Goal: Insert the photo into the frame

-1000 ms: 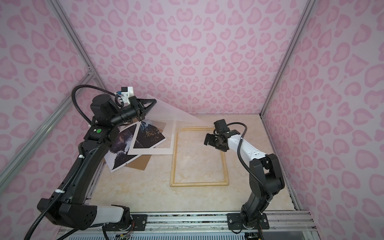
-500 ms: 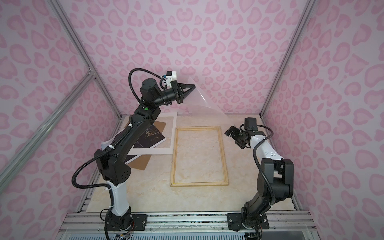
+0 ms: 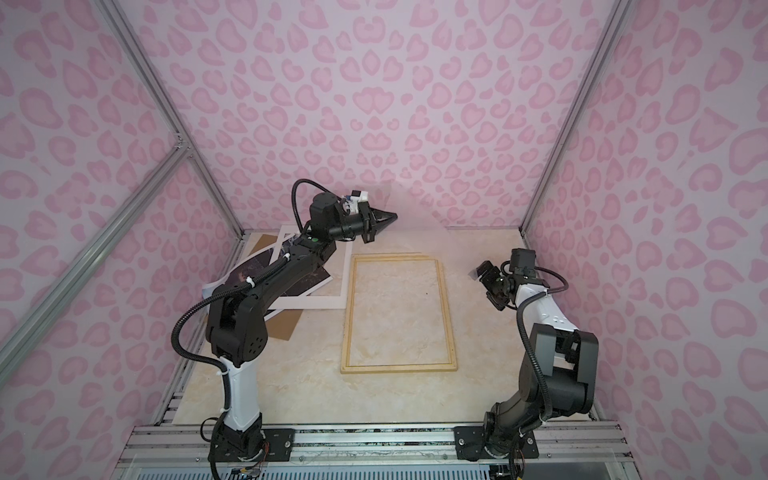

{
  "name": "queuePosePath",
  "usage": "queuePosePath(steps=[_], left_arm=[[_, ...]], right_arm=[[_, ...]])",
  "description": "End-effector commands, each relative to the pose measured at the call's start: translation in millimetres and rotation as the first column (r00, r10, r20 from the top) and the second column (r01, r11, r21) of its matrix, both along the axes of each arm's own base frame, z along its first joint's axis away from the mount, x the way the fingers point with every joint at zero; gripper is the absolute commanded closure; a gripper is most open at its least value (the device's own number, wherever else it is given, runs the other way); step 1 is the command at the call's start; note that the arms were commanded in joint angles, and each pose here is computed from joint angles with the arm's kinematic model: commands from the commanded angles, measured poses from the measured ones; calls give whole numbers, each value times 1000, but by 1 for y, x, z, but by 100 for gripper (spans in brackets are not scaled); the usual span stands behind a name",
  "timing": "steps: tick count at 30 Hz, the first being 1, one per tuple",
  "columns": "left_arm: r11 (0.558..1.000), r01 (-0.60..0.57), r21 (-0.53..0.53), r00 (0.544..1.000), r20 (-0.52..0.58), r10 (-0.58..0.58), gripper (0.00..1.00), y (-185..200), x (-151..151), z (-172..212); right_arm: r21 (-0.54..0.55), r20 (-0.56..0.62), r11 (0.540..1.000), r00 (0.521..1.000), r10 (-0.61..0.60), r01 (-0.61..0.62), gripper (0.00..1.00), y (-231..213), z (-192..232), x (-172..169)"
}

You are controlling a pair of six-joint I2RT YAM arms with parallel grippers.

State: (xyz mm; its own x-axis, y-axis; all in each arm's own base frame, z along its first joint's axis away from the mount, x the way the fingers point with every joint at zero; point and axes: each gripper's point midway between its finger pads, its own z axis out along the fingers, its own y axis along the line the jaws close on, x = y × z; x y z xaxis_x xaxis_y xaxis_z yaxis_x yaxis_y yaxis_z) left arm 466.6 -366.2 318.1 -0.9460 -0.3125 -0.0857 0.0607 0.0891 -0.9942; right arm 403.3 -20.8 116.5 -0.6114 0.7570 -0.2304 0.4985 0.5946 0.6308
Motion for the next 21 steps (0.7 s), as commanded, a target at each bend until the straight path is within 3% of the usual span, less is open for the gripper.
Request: queuePosePath(steps=[1, 6, 10, 16, 21], left_arm=[[999, 32, 24, 999, -2, -32, 97, 9, -26, -16], [991, 49, 125, 982, -188, -24, 97, 33, -67, -104], [976, 78, 202, 964, -266, -22, 97, 49, -100, -152], [944, 72, 321, 950, -310, 33, 97, 72, -128, -191], [934, 32, 357, 948, -307, 85, 97, 83, -135, -203]], right_arm=[[-11, 11, 1000, 1000, -20, 20, 2, -6, -5, -1], [-5, -11, 1000, 1000, -20, 20, 2, -4, -21, -15], [25, -5, 999, 1000, 25, -25, 2, 6, -30, -21], [24, -20, 990, 990, 137, -137, 2, 28, -39, -32], [55, -6, 978, 979, 203, -202, 3, 50, -48, -35]])
